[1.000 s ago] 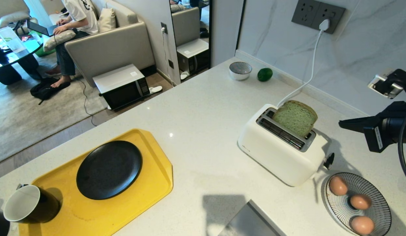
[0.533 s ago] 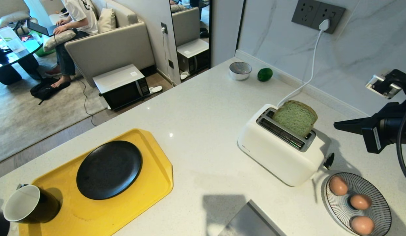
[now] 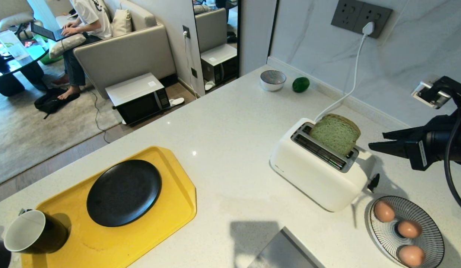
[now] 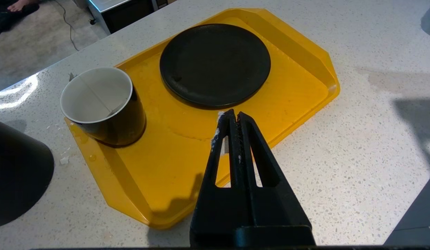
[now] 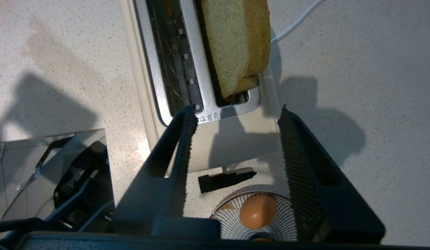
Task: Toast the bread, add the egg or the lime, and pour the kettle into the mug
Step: Put the baked bread on a plate
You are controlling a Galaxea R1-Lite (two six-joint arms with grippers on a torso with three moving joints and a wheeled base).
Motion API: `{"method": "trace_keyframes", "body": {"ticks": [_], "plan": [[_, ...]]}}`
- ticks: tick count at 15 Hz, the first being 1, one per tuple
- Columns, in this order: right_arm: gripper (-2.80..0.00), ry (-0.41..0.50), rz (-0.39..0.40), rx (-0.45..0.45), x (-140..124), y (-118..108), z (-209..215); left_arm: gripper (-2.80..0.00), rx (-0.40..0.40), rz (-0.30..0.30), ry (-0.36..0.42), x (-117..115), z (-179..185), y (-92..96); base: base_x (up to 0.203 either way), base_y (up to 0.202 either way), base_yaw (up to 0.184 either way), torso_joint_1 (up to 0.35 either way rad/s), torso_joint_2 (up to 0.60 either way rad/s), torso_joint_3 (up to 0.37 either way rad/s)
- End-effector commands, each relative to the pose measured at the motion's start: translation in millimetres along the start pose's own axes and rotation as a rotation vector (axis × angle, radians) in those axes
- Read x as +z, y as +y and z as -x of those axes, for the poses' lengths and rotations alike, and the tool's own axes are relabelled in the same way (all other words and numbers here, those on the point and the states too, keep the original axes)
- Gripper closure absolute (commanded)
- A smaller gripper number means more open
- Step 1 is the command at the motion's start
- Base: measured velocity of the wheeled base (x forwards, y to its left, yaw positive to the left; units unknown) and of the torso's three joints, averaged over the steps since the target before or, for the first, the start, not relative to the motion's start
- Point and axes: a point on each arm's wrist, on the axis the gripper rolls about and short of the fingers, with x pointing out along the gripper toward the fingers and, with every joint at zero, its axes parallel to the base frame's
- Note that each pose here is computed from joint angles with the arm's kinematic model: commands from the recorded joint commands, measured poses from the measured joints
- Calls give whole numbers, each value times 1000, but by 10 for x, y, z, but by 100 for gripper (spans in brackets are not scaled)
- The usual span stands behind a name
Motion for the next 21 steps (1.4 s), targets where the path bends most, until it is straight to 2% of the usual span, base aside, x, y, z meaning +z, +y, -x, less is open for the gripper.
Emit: {"method": "trace_keyframes", "body": {"ticks": [1,8,21], "plan": [[-280,7,2,5,7,-16,-65,0,1,0,0,1,-1,0,0,0,0,0,0,0],[-280,0,2,7,166,-153,-327,0,1,0,0,1,-1,0,0,0,0,0,0,0],[-280,19,-9,47,222,-249,-689,0,2,0,0,1,-1,0,0,0,0,0,0,0]]}}
